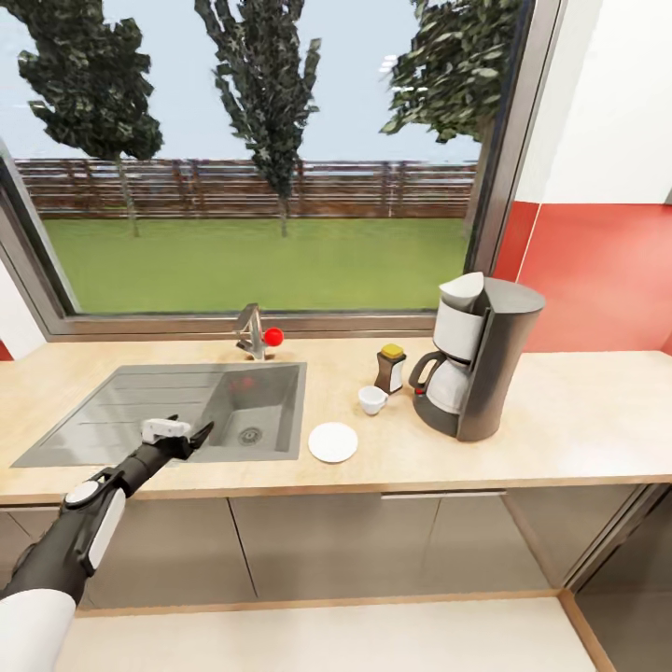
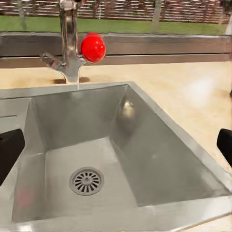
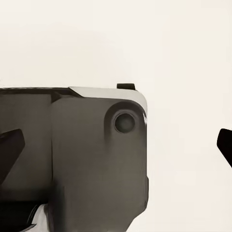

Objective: Set up a coffee station on the kitchen countertop: keep the coffee maker on the countertop, move the bottle of coffee from the kitchen shelf to the counter next to the coffee maker, place a paper coffee filter on top of the coffee maker, put the saucer next to the coffee maker with the coffee cup on the saucer, and place the electric kettle next to the coffee maker.

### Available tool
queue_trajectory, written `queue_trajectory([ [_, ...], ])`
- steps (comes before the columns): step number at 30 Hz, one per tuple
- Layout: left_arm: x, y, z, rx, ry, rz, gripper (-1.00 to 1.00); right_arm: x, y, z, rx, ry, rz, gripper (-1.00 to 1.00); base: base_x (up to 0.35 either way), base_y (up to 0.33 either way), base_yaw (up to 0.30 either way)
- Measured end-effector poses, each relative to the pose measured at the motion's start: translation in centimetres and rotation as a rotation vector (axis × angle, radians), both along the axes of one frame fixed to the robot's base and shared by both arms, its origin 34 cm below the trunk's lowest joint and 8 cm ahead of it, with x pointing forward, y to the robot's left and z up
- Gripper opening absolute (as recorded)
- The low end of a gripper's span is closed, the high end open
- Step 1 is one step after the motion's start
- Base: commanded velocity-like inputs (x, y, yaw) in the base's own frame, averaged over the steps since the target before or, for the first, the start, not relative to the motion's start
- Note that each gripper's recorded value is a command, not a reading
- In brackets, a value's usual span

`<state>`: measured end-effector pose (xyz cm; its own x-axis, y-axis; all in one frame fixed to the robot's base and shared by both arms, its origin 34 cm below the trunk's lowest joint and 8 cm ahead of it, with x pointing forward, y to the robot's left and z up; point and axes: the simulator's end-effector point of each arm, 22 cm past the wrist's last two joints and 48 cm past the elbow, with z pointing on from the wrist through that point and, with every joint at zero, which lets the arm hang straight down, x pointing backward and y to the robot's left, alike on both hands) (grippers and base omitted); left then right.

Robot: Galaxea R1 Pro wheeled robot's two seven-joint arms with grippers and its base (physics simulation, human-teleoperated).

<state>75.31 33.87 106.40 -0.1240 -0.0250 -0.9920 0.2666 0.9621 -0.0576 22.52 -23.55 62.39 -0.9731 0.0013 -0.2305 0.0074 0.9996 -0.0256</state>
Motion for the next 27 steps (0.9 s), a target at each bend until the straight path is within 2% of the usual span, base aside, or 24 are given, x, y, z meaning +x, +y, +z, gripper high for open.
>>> queue_trajectory([
  [2, 0.1, 0.0, 1.3, 0.004, -0.002, -0.002, 1.0, 0.0, 0.0, 0.0, 0.0, 0.0, 0.001, 1.0, 0.0, 0.0, 0.0],
  [7, -0.6, 0.0, 2.8, 0.001, 0.065, -0.007, 1.0, 0.8, 0.2, 0.2, 0.004, -0.016, 0.006, 1.0, 0.0, 0.0, 0.0],
  [12, -1.3, -0.1, 3.6, -0.013, 0.122, -0.006, 1.0, 5.0, 0.3, 1.3, 0.006, -0.106, 0.006, 1.0, 0.0, 0.0, 0.0],
  [17, -1.8, -0.4, 2.5, -0.038, 0.204, -0.009, 1.0, 11.8, 1.2, 4.0, 0.022, -0.258, 0.012, 1.0, 0.0, 0.0, 0.0],
  [20, -2.0, -0.3, 2.1, -0.051, 0.238, -0.004, 1.0, 15.1, 4.8, 6.0, 0.064, -0.339, 0.073, 1.0, 0.0, 0.0, 0.0],
  [21, -2.1, -0.2, 1.9, -0.055, 0.249, -0.001, 1.0, 16.0, 7.1, 6.8, 0.092, -0.368, 0.115, 1.0, 0.0, 0.0, 0.0],
  [22, -2.1, -0.1, 1.8, -0.058, 0.255, 0.0, 1.0, 16.5, 8.4, 7.3, 0.107, -0.384, 0.138, 1.0, 0.0, 0.0, 0.0],
  [24, -2.4, -0.1, 1.3, -0.07, 0.288, 0.002, 1.0, 18.2, 13.2, 9.5, 0.164, -0.448, 0.225, 1.0, 0.0, 0.0, 0.0],
  [25, -2.5, -0.1, 1.1, -0.074, 0.3, 0.003, 1.0, 18.6, 14.4, 10.2, 0.179, -0.466, 0.245, 1.0, 0.0, 0.0, 0.0],
  [27, -2.9, 0.0, 0.4, -0.087, 0.344, 0.006, 1.0, 20.5, 18.5, 13.3, 0.233, -0.545, 0.307, 1.0, 0.0, 0.0, 0.0],
])
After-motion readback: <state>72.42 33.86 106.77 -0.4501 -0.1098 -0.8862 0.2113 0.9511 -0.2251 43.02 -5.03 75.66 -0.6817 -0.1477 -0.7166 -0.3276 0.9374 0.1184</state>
